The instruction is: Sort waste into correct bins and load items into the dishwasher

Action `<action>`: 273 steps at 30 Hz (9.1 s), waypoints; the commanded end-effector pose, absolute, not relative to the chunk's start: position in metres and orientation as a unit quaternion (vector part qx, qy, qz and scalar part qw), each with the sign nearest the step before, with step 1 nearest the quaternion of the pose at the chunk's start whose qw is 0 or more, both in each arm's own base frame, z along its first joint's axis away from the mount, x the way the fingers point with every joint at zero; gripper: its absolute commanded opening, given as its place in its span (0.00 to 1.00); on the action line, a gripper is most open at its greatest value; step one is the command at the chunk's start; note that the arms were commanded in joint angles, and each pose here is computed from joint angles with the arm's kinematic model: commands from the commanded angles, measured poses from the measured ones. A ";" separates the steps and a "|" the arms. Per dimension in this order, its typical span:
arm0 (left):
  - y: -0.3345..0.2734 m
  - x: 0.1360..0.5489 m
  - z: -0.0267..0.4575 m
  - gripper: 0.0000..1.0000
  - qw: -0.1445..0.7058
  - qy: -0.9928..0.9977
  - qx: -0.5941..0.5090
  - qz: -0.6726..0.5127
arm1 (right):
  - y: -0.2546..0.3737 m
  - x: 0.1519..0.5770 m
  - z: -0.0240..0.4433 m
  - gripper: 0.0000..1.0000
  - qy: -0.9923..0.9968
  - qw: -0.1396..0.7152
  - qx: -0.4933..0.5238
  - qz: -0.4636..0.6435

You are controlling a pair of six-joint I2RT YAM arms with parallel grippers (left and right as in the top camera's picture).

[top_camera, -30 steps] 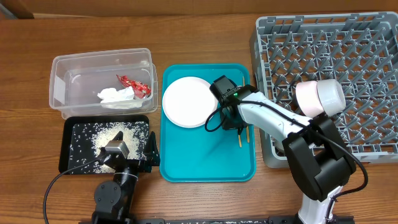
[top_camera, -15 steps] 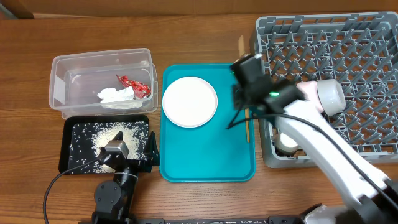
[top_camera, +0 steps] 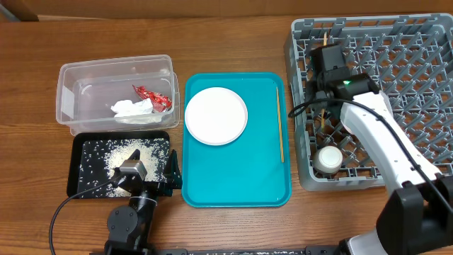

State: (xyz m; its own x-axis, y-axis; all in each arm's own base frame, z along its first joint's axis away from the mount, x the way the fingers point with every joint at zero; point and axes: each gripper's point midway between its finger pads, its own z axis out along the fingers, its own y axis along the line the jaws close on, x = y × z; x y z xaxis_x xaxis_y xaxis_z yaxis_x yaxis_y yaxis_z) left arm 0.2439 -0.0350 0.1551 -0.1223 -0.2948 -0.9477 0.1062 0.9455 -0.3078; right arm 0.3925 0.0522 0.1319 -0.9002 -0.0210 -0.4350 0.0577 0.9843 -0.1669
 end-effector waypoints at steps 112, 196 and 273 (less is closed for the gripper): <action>-0.036 0.244 0.156 1.00 0.660 0.731 -0.066 -0.158 | 0.230 0.367 0.027 0.04 0.990 0.105 0.033 0.083; -0.036 0.244 0.156 1.00 0.660 0.731 -0.066 -0.158 | 0.244 0.212 0.324 1.00 0.868 0.372 -0.235 0.231; -0.036 0.244 0.156 1.00 0.660 0.731 -0.066 -0.158 | 0.043 0.240 0.176 1.00 0.706 0.687 -0.016 0.171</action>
